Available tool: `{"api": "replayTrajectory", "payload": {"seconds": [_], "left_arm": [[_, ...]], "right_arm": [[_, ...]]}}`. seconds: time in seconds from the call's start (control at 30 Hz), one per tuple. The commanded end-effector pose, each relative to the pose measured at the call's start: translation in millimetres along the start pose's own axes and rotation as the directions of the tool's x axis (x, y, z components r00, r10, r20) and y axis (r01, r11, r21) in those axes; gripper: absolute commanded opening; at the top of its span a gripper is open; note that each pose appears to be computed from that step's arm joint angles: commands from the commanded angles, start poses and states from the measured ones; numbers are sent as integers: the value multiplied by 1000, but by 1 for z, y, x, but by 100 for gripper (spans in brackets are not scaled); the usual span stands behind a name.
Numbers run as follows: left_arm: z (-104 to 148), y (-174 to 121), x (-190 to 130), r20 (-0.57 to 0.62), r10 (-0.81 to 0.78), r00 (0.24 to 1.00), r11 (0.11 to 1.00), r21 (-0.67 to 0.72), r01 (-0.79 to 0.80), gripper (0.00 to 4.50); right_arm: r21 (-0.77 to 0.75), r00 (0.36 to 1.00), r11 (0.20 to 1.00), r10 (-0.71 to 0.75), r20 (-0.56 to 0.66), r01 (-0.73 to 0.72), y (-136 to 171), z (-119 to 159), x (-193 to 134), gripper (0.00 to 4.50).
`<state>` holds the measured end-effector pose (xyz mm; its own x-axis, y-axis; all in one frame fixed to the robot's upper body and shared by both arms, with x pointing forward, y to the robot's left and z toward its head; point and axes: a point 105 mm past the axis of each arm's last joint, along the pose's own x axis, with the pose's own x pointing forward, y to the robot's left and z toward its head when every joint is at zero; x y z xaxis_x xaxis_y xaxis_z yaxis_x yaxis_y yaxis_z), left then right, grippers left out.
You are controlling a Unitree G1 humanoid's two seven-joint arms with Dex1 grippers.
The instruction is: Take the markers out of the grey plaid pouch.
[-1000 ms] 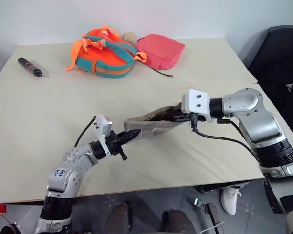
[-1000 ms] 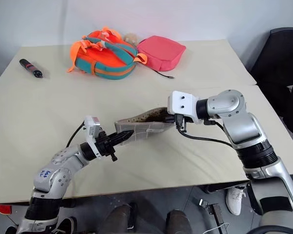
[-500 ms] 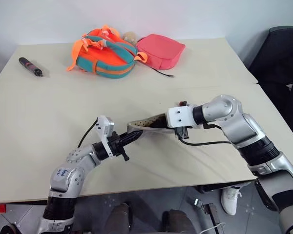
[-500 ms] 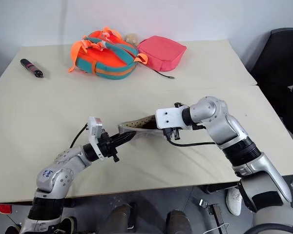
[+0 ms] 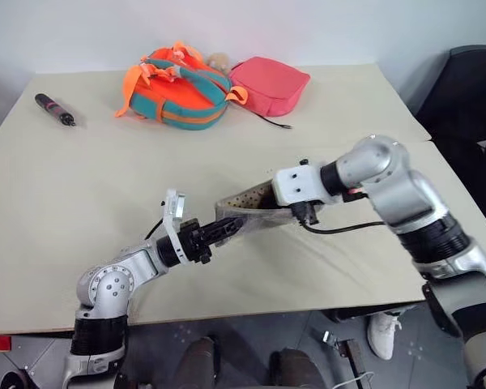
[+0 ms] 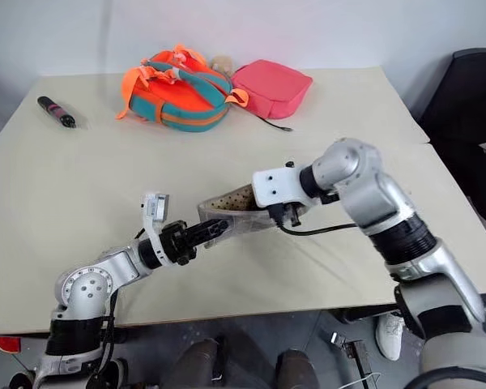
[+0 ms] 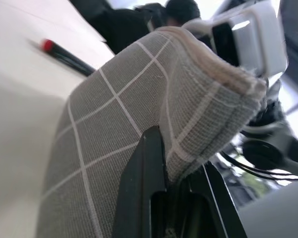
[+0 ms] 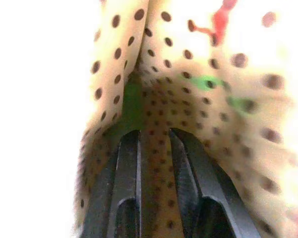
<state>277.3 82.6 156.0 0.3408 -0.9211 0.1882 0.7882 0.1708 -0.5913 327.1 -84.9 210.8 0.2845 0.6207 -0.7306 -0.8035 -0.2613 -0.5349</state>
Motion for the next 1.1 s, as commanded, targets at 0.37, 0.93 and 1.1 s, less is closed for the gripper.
{"api": "replayTrajectory", "payload": {"seconds": [0.37,0.93,1.1], "left_arm": [[-9,21,-5,-39,148,988,901,417,-119,0],[-18,15,-6,-46,128,991,903,419,-98,0],[-18,17,-7,-48,135,990,906,411,-103,0]], "right_arm": [[72,983,982,175,-45,-172,55,-13,30,94],[27,994,997,68,-84,-66,33,-18,38,305],[14,992,998,67,-104,-66,34,-24,47,305]]}}
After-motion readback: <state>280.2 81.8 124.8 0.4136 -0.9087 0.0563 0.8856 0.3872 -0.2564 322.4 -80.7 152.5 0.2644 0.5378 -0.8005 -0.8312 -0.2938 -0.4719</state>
